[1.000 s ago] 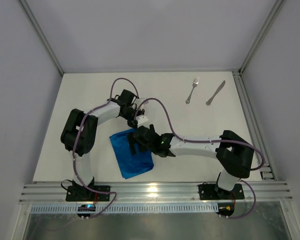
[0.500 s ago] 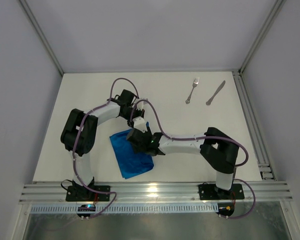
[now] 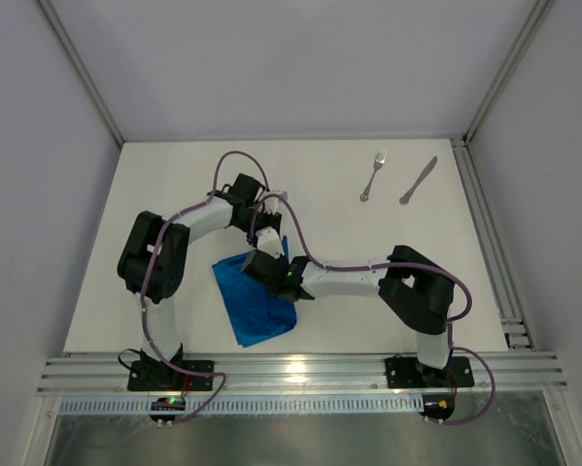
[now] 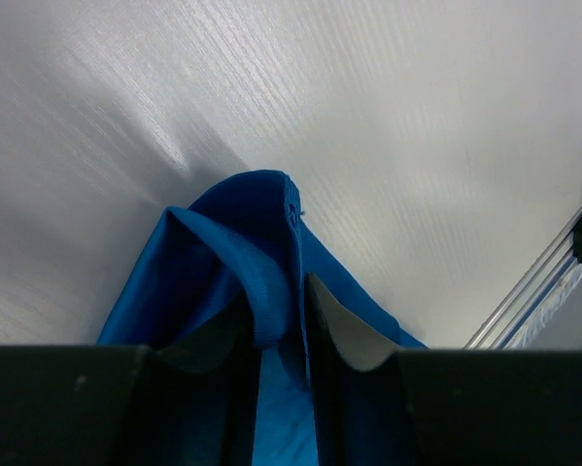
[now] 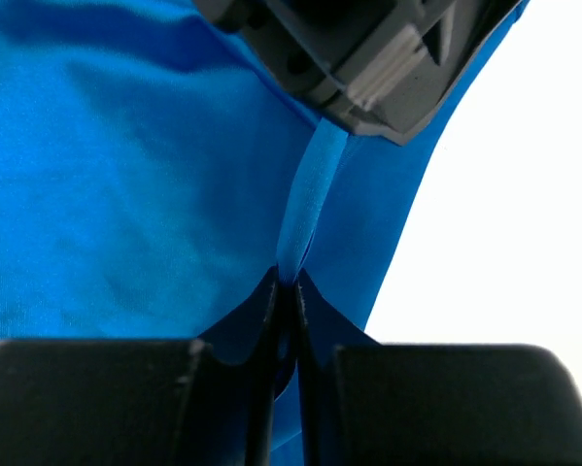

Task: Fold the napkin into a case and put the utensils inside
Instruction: Fold the lower triangle-folded napkin at the center of the board.

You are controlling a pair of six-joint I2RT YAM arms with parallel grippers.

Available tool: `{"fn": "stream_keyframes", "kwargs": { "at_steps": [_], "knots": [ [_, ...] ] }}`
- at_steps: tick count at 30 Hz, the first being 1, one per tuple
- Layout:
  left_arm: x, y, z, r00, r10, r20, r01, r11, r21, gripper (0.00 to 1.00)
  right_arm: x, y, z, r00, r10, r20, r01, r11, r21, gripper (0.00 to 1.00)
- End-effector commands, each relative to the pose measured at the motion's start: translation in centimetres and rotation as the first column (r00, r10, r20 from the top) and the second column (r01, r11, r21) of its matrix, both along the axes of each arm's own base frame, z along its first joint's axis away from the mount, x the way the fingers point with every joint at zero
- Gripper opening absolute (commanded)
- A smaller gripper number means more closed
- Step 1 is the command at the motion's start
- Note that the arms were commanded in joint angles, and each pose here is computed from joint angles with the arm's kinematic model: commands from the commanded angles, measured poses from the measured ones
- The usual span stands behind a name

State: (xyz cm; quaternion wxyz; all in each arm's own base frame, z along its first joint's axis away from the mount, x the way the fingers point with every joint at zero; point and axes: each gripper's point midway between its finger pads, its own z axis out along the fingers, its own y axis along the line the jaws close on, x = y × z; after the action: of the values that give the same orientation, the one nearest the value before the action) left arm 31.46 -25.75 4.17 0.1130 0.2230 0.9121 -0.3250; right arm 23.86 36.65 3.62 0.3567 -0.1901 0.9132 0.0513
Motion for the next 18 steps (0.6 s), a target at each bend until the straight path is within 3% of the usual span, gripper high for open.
{"fn": "stream_keyframes", "kwargs": {
  "at_steps": [1, 4, 5, 8, 12, 15, 18],
  "knots": [
    [1.2, -0.1, 2.2, 0.998, 0.005, 0.057, -0.002, 0.999, -0.050, 0.26, 1.0, 0.1, 0.8, 0.999, -0.046, 0.029, 0.046, 0.999, 0.029, 0.12],
    [1.6, 0.2, 3.3, 0.997, 0.002, 0.072, 0.003, 0.998, -0.065, 0.38, 0.9, -0.2, 0.4, 0.998, -0.054, 0.015, 0.053, 0.998, 0.041, 0.05],
    [2.3, 0.6, 4.0, 0.996, 0.010, 0.085, -0.003, 0.997, -0.074, 0.47, 1.1, -0.3, 0.4, 0.998, -0.059, 0.014, 0.058, 0.997, 0.050, 0.04],
    [3.2, 2.0, 6.0, 0.994, 0.032, 0.103, -0.022, 0.995, -0.099, 0.55, 1.2, -0.3, 0.6, 0.999, -0.050, 0.009, 0.049, 0.996, 0.081, 0.04],
    [4.5, 5.1, 8.8, 0.980, 0.055, 0.190, -0.041, 0.996, -0.076, 0.56, 1.2, 0.0, 1.3, 1.000, 0.016, 0.024, -0.018, 0.995, 0.095, 0.04],
    [3.1, 6.9, 8.8, 0.969, -0.019, 0.244, 0.021, 1.000, -0.008, 0.47, 1.1, 0.6, 2.1, 0.995, 0.088, 0.036, -0.092, 0.989, 0.118, 0.04],
    [-0.4, 7.3, 7.0, 0.983, -0.096, 0.159, 0.095, 0.995, 0.017, 0.38, 1.0, 0.7, 2.7, 0.988, 0.146, 0.049, -0.151, 0.982, 0.114, 0.04]
  ]
}}
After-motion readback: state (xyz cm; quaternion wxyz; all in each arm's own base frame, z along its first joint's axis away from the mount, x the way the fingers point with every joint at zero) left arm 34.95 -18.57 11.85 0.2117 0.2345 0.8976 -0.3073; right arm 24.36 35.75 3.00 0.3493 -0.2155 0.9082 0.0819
